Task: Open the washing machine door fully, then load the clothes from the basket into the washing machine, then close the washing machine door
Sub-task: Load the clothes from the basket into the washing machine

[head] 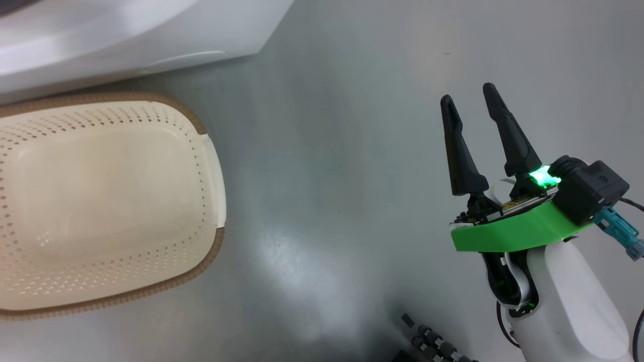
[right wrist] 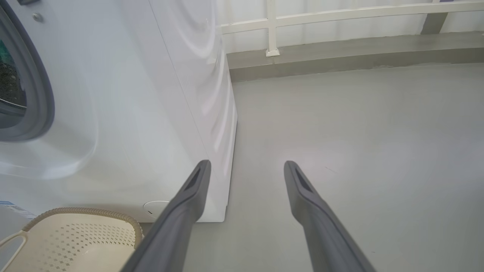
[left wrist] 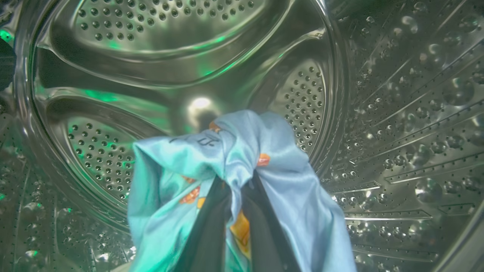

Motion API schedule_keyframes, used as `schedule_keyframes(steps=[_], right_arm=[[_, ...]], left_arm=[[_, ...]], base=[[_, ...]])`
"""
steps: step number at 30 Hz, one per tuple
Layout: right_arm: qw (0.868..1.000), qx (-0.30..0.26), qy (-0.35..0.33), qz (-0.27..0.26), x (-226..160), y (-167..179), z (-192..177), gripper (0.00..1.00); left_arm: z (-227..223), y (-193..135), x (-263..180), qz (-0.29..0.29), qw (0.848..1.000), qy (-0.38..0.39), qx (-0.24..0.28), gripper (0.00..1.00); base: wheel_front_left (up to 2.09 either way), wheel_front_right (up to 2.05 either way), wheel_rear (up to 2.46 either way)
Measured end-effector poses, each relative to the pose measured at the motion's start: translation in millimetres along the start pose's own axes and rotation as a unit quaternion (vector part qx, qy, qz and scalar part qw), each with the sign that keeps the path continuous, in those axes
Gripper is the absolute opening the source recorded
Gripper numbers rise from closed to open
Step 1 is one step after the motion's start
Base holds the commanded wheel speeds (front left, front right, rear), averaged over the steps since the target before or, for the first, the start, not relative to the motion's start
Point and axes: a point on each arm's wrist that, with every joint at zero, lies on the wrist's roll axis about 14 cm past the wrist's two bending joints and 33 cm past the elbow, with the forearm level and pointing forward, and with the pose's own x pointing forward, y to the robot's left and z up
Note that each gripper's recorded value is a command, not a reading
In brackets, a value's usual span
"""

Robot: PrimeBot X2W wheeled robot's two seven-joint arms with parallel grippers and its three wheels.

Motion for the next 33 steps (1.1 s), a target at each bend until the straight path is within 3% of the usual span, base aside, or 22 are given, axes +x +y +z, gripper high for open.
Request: schedule_keyframes(steps=[4, 9, 10, 12, 13, 14, 15, 21, 33], right_arm=[[1.000, 0.004, 0.000, -0.001, 2.2, -0.9, -1.2, 1.00], [1.000, 0.004, -0.005, 0.001, 5.8, -0.4, 1.6, 1.00], [1.000, 0.005, -0.005, 0.001, 5.8, -0.1, 1.8, 1.00], [1.000, 0.006, -0.007, 0.001, 5.8, 0.5, 3.0, 1.00], [1.000, 0.007, -0.008, 0.002, 5.8, 0.9, 3.8, 1.00], [1.000, 0.009, -0.009, 0.002, 5.9, 1.4, 4.6, 1.00], [1.000, 0.009, -0.010, 0.003, 5.8, 1.7, 5.3, 1.00], [1.000, 0.012, -0.017, 0.008, 6.7, 6.2, 9.9, 1.00], [0.999, 0.013, -0.029, 0.018, 6.9, 13.2, 19.9, 1.00]], left_arm=[[-1.4, 3.1, 1.2, 0.009, 1.000, -0.009, 0.001, 0.00], [-38.1, 3.7, -9.3, 0.010, 0.999, 0.045, 0.007, 0.00], [-45.7, 4.9, -12.3, 0.012, 0.998, 0.057, 0.008, 0.05], [-62.6, 6.6, -19.3, 0.014, 0.996, 0.089, 0.010, 0.37], [-69.2, 7.3, -22.6, 0.014, 0.995, 0.102, 0.013, 0.61], [-76.9, 9.1, -26.3, 0.017, 0.993, 0.118, 0.012, 0.93], [-83.8, 10.0, -29.5, 0.019, 0.991, 0.133, 0.013, 1.00], [-105.4, 16.2, -41.1, 0.026, 0.976, 0.217, 0.016, 1.00], [-81.0, 5.8, -36.4, 0.015, 0.982, 0.189, 0.005, 1.00]], base=[[0.00, 0.00, 0.00], [0.00, 0.00, 0.00], [0.00, 0.00, 0.00], [0.00, 0.00, 0.00], [0.00, 0.00, 0.00], [0.00, 0.00, 0.00], [0.00, 0.00, 0.00], [0.00, 0.00, 0.00], [0.00, 0.00, 0.00]])
